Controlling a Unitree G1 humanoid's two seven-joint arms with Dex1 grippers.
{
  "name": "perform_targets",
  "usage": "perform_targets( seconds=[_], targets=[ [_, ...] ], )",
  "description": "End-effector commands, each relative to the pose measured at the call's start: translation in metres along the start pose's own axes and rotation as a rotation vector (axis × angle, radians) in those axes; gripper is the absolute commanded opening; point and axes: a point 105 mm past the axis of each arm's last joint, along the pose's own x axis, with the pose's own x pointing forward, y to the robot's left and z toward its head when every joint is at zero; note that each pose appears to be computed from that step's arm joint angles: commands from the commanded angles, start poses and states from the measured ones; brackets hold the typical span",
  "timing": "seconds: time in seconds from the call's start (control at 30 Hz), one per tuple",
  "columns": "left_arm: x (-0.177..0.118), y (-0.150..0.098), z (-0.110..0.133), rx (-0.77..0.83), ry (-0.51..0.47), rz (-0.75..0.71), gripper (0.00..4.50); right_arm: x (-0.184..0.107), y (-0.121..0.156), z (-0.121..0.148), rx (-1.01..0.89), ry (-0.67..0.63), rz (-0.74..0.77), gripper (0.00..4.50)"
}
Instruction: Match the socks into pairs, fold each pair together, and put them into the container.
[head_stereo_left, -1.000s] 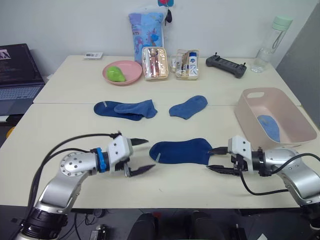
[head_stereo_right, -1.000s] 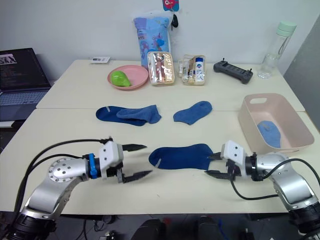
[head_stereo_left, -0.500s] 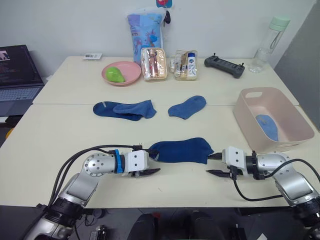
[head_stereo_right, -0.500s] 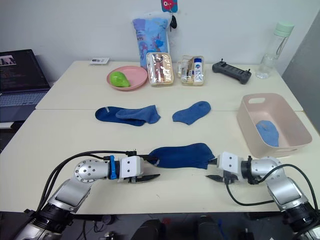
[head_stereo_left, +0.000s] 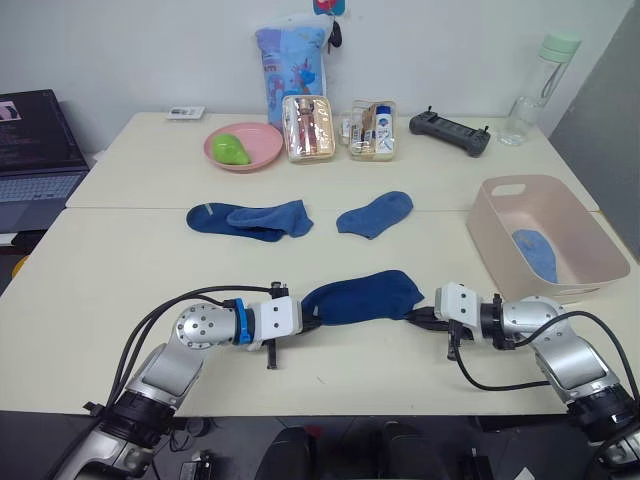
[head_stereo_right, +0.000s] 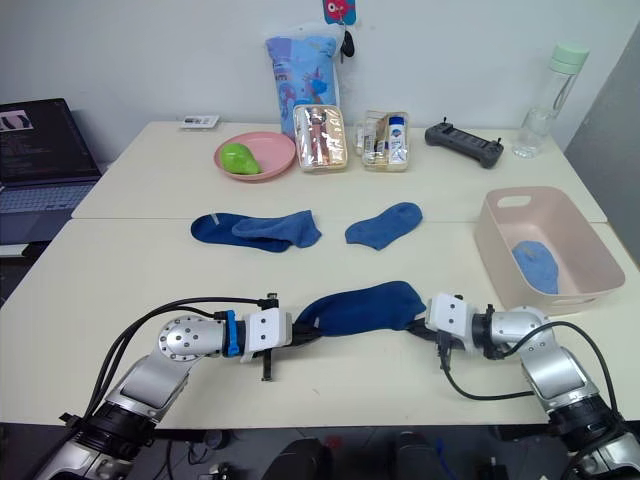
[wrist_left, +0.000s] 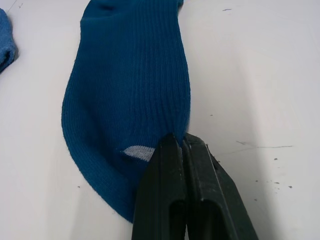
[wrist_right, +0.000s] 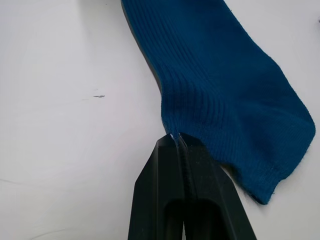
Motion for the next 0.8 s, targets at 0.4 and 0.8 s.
perform_targets(
  seconds=[0.4, 0.8],
  targets=[
    [-0.039, 0.019, 0.032, -0.262, -0.185, 0.076, 0.64, -0.026, -0.006, 0.044, -0.033, -0.035, 0.066, 0.0],
    [-0.032, -0.003, 0.026, -0.096, -0.134, -0.02, 2.1, -0.028, -0.004, 0.056, -0.004, -0.05, 0.079, 0.0]
  ],
)
